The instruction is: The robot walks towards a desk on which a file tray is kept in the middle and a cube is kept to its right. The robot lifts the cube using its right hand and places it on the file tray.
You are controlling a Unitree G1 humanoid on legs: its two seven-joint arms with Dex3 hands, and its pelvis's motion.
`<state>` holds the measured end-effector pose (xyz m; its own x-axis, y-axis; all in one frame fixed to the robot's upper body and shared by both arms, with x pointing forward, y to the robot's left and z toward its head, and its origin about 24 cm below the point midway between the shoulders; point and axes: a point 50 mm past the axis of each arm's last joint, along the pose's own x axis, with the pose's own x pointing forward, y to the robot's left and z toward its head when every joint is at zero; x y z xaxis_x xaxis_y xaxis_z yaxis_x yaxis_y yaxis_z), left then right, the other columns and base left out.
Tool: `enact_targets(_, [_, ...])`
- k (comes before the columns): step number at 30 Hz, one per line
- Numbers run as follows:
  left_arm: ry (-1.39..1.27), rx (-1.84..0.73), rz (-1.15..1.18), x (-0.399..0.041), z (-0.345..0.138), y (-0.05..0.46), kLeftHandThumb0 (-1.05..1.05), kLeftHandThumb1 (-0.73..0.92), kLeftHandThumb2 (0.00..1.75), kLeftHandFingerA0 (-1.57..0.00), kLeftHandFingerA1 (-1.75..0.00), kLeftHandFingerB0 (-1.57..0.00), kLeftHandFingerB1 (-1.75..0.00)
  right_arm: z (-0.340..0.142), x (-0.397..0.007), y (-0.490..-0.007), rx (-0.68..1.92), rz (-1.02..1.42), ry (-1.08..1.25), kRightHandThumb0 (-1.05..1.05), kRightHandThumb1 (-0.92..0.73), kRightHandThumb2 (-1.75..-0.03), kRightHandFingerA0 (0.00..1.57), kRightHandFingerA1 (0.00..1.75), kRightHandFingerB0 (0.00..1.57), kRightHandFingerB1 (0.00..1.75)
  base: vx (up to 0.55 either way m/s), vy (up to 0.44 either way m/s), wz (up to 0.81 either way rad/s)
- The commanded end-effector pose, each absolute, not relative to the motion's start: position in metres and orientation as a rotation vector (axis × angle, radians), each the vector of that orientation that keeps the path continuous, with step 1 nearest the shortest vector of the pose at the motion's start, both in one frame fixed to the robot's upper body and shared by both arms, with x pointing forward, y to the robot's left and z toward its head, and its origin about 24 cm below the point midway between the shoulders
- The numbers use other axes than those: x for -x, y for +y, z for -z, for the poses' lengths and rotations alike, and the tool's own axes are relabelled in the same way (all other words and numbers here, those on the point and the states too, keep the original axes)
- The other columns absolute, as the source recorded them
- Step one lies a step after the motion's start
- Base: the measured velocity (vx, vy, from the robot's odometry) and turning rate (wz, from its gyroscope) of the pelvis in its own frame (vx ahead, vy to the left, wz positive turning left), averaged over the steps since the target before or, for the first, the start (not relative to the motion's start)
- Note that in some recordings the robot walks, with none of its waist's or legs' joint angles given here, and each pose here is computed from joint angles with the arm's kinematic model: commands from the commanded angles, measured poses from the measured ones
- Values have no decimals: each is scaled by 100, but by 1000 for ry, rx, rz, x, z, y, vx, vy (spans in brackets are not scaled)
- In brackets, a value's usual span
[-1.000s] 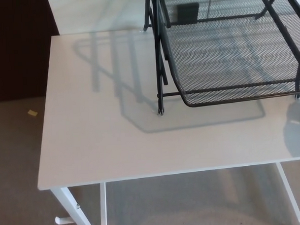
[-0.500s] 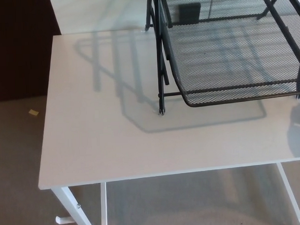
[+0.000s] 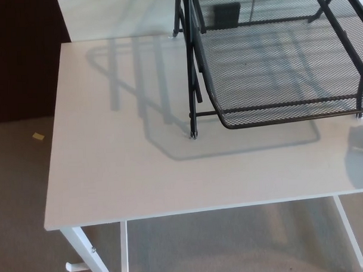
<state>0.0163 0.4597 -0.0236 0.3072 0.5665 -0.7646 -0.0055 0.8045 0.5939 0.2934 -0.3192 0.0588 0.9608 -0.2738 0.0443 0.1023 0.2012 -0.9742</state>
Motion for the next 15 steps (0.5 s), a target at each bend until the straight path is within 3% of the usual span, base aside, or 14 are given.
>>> enact_targets(1, [1189,-592,-394,-18,15,465,-103,92,74,-50,-98,-30,-82,-69,-297,-323,1367,283,147,-21,-66,-79,93,157,85,123,0,0,0])
enact_targets(5, [1194,-585,-408,-15,17,465,-104,92,71,-53,-97,-33,-81,-77,-301,-322,1365,292,104,-15,-67,-80,90,163,78,136,0,0,0])
enact_targets(7, [1193,-590,-400,-16,16,465,-103,92,72,-52,-97,-32,-81,-81,-303,-322,1361,311,94,-19,-65,-75,93,165,79,130,0,0,0])
enact_targets(8, [1191,-589,-400,-16,16,465,-104,92,72,-52,-97,-31,-82,-83,-304,-322,1364,319,94,-18,-68,-77,84,161,77,132,0,0,0])
enact_targets(11, [1195,-591,-396,-15,16,464,-104,92,73,-50,-95,-31,-80,-90,-306,-321,1353,332,68,-14,-70,-76,87,163,73,138,0,0,0])
enact_targets(14, [1200,-600,-383,-13,16,464,-105,92,73,-49,-96,-29,-81,-95,-309,-321,1350,341,49,-17,-69,-76,79,169,69,148,0,0,0])
enact_targets(15, [1199,-598,-382,-13,16,464,-105,92,74,-49,-96,-29,-80,-97,-310,-322,1353,341,41,-15,-71,-75,84,163,70,143,0,0,0])
